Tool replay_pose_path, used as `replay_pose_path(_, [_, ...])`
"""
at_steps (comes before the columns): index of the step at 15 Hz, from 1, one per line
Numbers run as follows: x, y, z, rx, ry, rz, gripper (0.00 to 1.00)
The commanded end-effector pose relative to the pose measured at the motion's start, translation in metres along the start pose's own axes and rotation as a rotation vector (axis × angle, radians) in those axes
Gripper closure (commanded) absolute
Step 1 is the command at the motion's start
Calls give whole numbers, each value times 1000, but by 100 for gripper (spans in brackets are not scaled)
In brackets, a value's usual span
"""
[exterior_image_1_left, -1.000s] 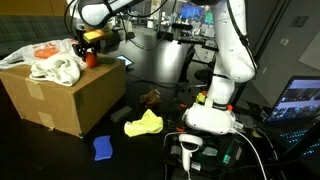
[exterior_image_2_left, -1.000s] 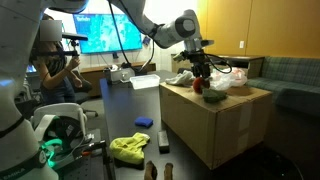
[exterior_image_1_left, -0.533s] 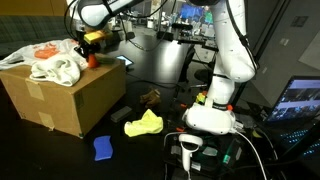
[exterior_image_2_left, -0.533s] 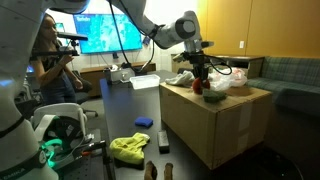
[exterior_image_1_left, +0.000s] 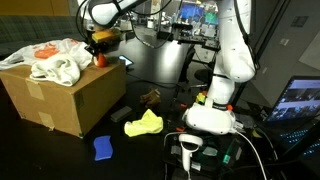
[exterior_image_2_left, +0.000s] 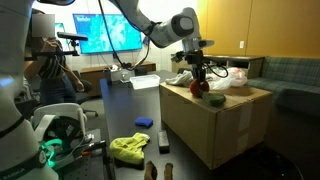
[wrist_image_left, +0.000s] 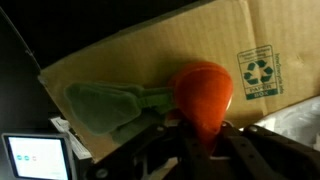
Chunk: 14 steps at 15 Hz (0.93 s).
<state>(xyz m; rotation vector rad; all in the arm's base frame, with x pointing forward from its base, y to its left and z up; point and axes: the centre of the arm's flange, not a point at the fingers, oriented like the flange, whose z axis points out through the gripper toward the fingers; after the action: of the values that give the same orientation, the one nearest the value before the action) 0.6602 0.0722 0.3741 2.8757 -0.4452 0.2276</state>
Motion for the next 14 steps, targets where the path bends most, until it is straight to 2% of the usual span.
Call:
replay_pose_path(1, [-42,51,-2,25,-5,165,88])
replay_pose_path(8, [-71,134,23,85,-95,526,88])
replay_pose_path(14, [-85,208,66,177,-236,819,88])
